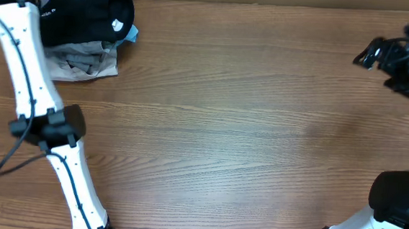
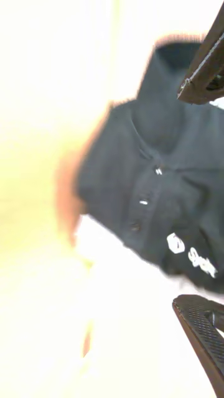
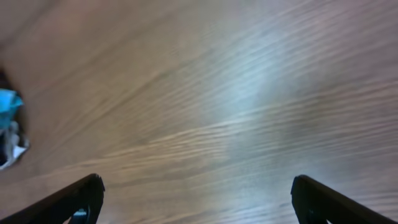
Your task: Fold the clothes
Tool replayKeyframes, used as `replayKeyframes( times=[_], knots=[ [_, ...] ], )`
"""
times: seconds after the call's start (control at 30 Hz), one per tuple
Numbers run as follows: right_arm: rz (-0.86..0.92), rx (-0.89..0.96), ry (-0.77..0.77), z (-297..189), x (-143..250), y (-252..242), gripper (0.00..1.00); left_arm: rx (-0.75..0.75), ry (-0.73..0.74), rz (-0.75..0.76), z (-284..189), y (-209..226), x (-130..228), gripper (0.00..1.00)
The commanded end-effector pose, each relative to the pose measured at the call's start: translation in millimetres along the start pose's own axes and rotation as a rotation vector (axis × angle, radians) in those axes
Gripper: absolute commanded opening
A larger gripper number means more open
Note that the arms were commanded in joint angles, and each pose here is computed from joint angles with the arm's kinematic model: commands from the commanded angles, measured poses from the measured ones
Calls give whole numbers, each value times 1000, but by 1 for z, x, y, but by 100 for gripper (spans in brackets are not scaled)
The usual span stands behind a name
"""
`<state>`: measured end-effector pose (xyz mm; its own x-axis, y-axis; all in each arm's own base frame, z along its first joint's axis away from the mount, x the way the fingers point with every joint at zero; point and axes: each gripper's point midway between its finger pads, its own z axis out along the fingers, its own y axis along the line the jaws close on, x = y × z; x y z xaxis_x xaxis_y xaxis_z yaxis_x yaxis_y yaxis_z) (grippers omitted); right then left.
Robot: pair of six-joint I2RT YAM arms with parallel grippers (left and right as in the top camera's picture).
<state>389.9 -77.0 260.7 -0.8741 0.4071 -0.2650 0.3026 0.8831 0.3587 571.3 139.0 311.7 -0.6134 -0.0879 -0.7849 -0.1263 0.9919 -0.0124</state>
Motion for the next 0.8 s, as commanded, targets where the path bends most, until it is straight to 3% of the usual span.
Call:
replayKeyframes(
  times=[0.0, 0.13, 0.4, 0.77],
  knots=[
    [-87, -12, -140, -58, -7, 24, 100, 4, -130, -38, -74, -13, -38, 100],
    [-132, -40, -282, -115, 1, 47, 100, 5, -146, -34, -92, -16, -42, 100],
    [-134, -99, -515, -206, 56, 78, 100, 6, -135, -35, -87, -16, -39, 100],
    [-151, -143, -635, -249, 96, 93, 100, 6, -135, -35, -87, -16, -39, 100]
  ],
)
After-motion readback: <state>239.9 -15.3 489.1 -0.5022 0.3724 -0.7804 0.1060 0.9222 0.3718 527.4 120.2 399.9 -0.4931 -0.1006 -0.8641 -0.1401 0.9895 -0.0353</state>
